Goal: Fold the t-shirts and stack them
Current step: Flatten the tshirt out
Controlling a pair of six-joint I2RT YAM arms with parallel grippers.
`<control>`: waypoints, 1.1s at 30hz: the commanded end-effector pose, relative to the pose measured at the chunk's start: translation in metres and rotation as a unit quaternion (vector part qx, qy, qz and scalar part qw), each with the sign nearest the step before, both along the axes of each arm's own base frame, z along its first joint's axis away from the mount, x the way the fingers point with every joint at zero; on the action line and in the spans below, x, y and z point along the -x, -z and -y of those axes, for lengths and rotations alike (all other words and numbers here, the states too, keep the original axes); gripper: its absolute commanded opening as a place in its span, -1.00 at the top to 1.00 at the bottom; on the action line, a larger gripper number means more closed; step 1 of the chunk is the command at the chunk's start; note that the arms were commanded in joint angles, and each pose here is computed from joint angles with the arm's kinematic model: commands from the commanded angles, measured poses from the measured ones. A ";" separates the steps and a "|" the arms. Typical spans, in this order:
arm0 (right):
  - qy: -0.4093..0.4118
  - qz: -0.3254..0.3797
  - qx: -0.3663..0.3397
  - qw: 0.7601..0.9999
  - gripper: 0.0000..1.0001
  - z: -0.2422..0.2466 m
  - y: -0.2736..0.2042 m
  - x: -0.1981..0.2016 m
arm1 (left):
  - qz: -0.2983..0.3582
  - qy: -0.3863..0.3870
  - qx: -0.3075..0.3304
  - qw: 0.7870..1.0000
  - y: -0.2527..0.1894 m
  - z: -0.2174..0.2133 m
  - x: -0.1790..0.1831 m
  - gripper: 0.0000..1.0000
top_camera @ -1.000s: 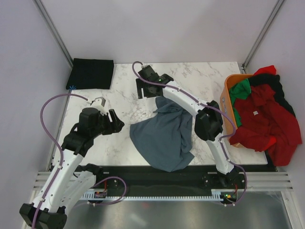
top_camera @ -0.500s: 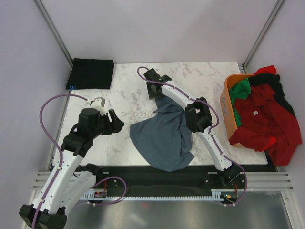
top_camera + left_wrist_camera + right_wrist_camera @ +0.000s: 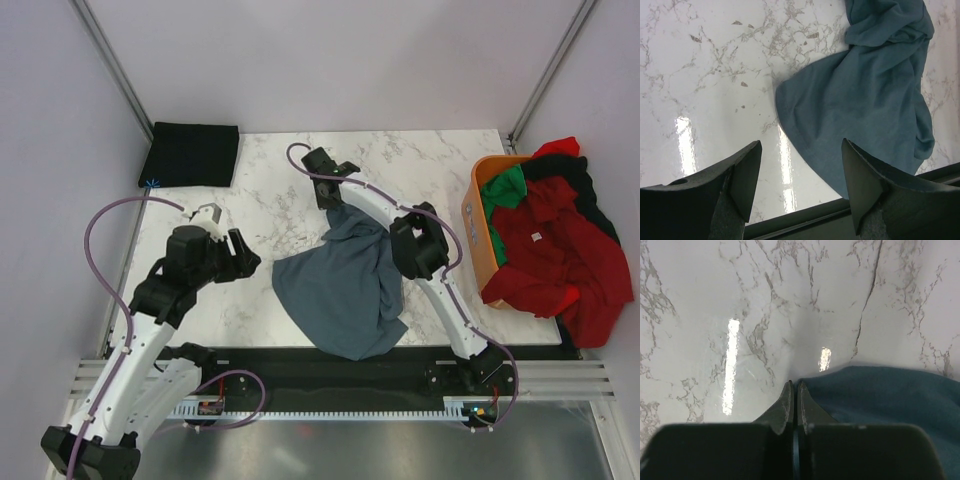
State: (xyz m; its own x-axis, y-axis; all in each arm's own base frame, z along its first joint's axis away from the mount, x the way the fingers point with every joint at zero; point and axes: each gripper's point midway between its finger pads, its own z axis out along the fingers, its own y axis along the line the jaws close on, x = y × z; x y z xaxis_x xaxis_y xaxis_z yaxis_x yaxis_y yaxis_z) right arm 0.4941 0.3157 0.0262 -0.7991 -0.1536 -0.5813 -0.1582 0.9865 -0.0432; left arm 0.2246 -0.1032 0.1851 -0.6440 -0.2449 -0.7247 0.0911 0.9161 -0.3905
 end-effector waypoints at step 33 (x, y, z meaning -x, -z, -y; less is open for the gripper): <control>0.070 0.107 -0.132 0.983 1.00 0.134 -0.207 0.132 | -0.190 -0.022 -0.007 0.982 0.152 0.052 -0.080 -0.33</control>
State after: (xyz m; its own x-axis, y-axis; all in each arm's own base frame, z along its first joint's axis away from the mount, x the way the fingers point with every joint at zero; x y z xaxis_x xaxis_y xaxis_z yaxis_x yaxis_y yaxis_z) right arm 0.3613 0.1770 0.2198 -0.6901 0.0915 -0.7179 -0.0277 0.9879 0.1525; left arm 0.2858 -0.1432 0.0262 -0.8772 -0.2491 -0.4104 -0.1079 0.9353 -0.3371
